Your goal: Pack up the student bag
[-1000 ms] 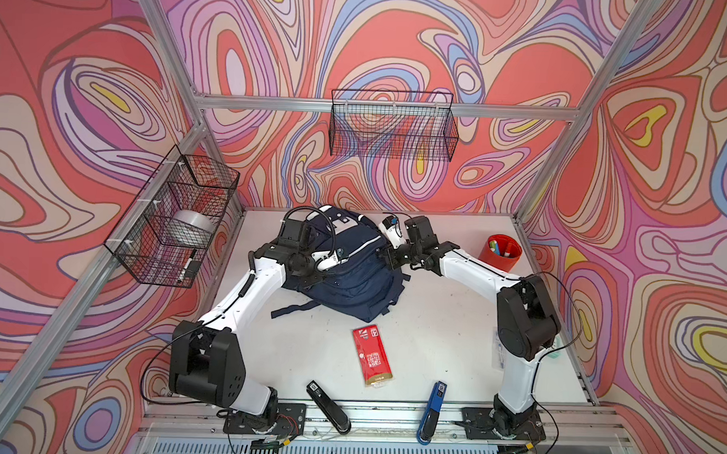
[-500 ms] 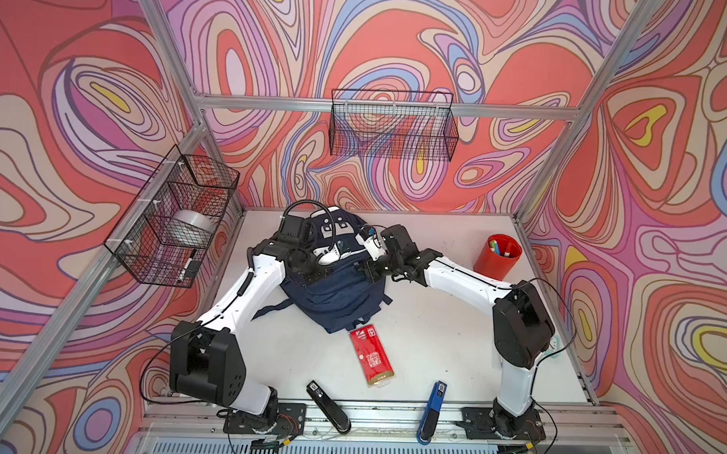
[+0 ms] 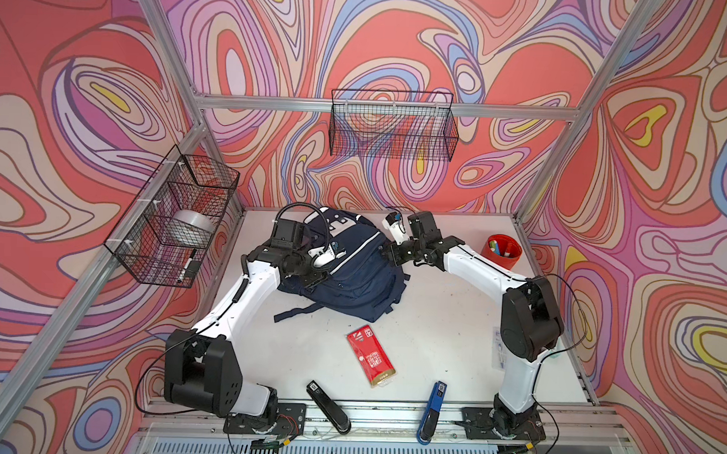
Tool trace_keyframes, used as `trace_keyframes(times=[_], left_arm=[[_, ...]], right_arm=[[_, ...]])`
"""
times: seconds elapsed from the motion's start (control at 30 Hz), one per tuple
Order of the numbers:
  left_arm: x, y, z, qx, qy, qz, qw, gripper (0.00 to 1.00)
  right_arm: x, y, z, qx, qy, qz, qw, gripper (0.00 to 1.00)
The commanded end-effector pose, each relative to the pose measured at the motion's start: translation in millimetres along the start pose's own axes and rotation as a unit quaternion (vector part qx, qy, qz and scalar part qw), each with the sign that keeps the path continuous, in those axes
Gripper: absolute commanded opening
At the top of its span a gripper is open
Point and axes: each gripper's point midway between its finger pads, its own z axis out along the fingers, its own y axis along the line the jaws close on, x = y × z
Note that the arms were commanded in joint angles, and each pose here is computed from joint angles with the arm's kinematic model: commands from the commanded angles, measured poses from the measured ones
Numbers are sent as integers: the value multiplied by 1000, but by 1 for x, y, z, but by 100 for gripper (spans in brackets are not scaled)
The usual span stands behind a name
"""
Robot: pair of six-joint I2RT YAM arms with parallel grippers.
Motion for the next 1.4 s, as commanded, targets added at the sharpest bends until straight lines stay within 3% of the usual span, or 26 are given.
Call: trace_keyframes(times=[0.0,0.1,0.3,0.47,0.73,0.83,0.87,0.93,0.97,1.17,1.37], left_arm=[[-7,-8,4,0,-14,12,1000,67],[-6,-3,17,-32,16,30,999,71],[-35,-2,11,-34,-36,-2,999,76],[-25,-14,30,-28,4,11,1000,76],[-26,-17,45,-34,14,-8,999,78],[-28,-14,51,-32,19,-24,999,63],[-30,-16,53,-26,17,-24,999,51],[-34,-17,53,-15,10,-31,999,11],[-38,-18,53,-8,5,-40,999,0],[-50,-31,56,46,-16,-75,996,0],[-51,-25,57,28,-22,-98,995,0]], right_arm=[[0,6,3,-7,1,-13,1000,0],[2,5,4,-6,3,-13,1000,0],[4,5,6,-10,3,-7,1000,0],[3,5,7,-9,0,-5,1000,0],[5,5,7,-8,0,-2,1000,0],[7,6,7,-12,0,3,1000,0],[7,7,6,-14,-1,3,1000,0],[8,12,5,-25,-3,1,1000,0],[8,13,5,-23,-7,-1,1000,0],[7,39,9,-5,-8,-30,1000,0],[-1,57,-6,-24,-22,-2,999,0]])
